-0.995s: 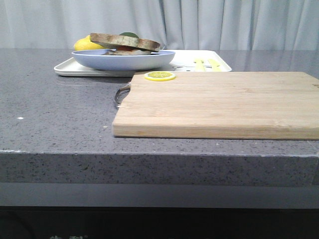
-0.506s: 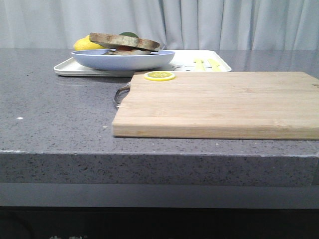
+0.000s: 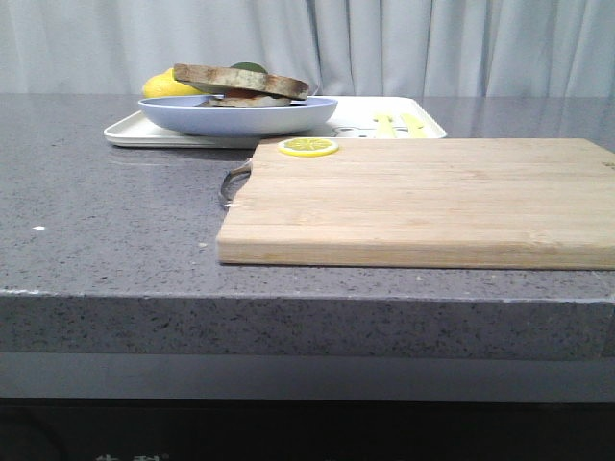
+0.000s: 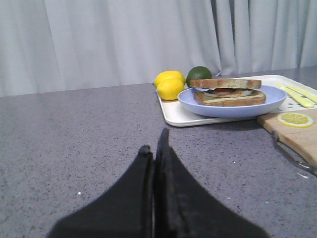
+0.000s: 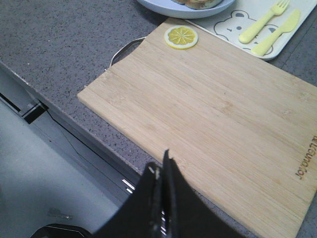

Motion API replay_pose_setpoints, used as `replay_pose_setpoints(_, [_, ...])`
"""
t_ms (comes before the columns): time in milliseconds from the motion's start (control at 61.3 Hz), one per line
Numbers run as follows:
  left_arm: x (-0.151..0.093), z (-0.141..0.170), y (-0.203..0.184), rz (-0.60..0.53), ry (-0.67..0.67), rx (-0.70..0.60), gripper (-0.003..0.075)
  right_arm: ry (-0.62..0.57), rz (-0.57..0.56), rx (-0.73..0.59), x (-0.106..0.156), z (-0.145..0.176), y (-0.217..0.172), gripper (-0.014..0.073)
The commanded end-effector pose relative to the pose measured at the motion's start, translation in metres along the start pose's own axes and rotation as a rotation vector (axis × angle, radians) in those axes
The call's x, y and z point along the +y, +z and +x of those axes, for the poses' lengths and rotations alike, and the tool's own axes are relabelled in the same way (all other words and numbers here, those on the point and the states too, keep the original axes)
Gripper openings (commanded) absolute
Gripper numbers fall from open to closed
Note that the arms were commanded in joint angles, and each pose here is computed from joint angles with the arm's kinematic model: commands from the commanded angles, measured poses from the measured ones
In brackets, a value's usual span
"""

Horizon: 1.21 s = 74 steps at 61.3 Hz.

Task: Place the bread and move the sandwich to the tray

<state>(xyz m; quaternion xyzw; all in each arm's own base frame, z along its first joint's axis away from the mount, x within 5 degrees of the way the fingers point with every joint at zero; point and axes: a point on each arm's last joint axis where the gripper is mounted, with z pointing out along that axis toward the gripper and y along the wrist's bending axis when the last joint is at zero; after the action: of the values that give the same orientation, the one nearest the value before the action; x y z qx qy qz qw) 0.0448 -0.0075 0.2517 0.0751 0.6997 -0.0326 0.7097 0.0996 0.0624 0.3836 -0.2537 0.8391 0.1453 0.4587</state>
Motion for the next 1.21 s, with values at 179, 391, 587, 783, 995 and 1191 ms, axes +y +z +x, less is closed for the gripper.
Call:
replay_pose_setpoints(179, [0.002,0.027,0.006,-0.059,-0.049,-0.162,-0.002,0.002,0.004,-0.085,0.0,-0.01,-0.005,-0.0069])
replay_pose_setpoints(391, [0.002,0.034,0.007,-0.065,-0.051,-0.152,-0.002,0.002,0.004,-0.084,0.0,-0.01,-0.005,-0.0069])
replay_pose_setpoints(587, [0.002,0.034,0.008,-0.064,-0.051,-0.148,-0.002,0.002,0.004,-0.085,0.0,-0.01,-0.005,-0.0069])
replay_pose_setpoints(783, [0.002,0.035,0.008,-0.063,-0.077,-0.145,-0.002,0.002,0.004,-0.085,0.0,-0.01,-0.005,-0.0069])
replay_pose_setpoints(995, [0.002,0.035,0.008,-0.064,-0.062,-0.149,-0.002,0.002,0.004,-0.085,0.0,-0.01,-0.005,-0.0069])
replay_pose_setpoints(1191, [0.002,0.034,0.008,-0.061,-0.094,-0.156,-0.002,0.002,0.004,-0.085,0.0,-0.01,-0.005,-0.0069])
